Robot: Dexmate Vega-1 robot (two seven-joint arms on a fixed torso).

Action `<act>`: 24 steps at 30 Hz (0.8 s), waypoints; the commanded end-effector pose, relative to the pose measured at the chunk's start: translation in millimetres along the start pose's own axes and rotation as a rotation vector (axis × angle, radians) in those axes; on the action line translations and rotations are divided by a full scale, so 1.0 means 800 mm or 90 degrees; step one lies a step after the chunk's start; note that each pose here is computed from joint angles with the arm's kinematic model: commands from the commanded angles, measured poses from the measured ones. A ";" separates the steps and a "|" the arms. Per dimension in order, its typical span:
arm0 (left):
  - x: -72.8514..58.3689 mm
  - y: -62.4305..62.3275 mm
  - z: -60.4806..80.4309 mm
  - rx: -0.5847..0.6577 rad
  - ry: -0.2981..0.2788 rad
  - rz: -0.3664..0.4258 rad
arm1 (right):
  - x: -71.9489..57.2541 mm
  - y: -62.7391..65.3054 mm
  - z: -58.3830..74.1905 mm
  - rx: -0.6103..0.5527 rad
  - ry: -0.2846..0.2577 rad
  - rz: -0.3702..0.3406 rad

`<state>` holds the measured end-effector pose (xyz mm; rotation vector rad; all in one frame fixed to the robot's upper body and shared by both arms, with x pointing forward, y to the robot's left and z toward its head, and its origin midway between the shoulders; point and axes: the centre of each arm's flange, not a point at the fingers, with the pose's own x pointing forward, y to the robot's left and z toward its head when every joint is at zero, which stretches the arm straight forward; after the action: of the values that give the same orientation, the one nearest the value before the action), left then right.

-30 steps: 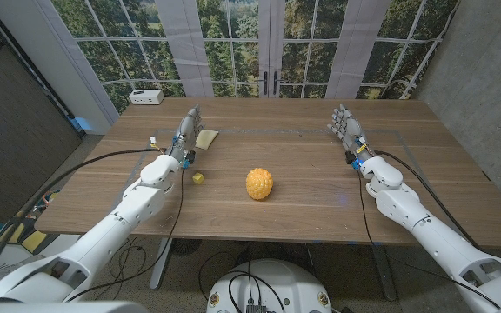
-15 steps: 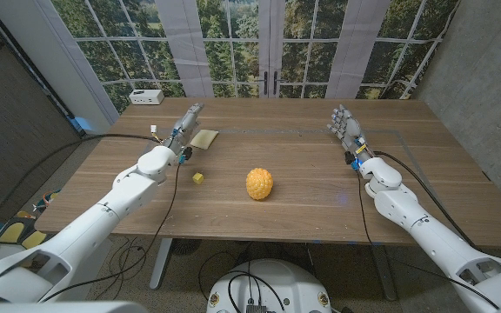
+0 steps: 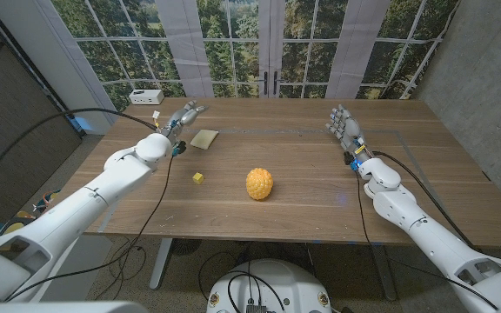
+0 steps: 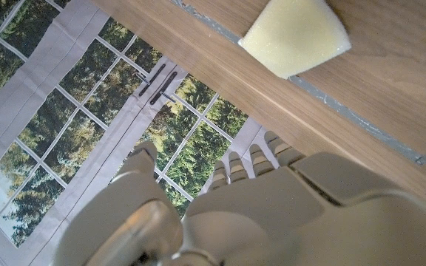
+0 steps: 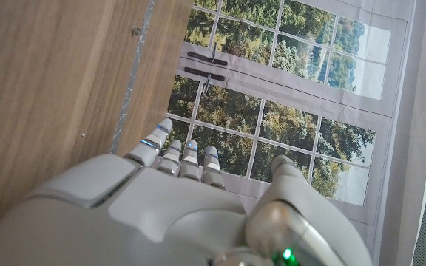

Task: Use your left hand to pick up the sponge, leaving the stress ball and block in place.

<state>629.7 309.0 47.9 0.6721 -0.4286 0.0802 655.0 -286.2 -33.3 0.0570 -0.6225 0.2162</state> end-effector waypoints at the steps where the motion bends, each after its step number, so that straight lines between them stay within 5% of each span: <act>1: 0.003 0.026 0.039 0.215 0.052 -0.005 | 0.003 0.021 0.012 -0.025 -0.019 0.031; 13: 0.003 0.044 0.065 0.342 0.077 -0.008 | 0.006 0.040 0.027 -0.054 -0.039 0.062; 24: 0.021 0.053 0.101 0.484 0.104 -0.036 | 0.006 0.043 0.029 -0.061 -0.044 0.062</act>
<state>610.5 298.4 107.3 1.2183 -0.2749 0.2041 640.6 -258.9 -14.9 -0.0395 -0.6912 0.2740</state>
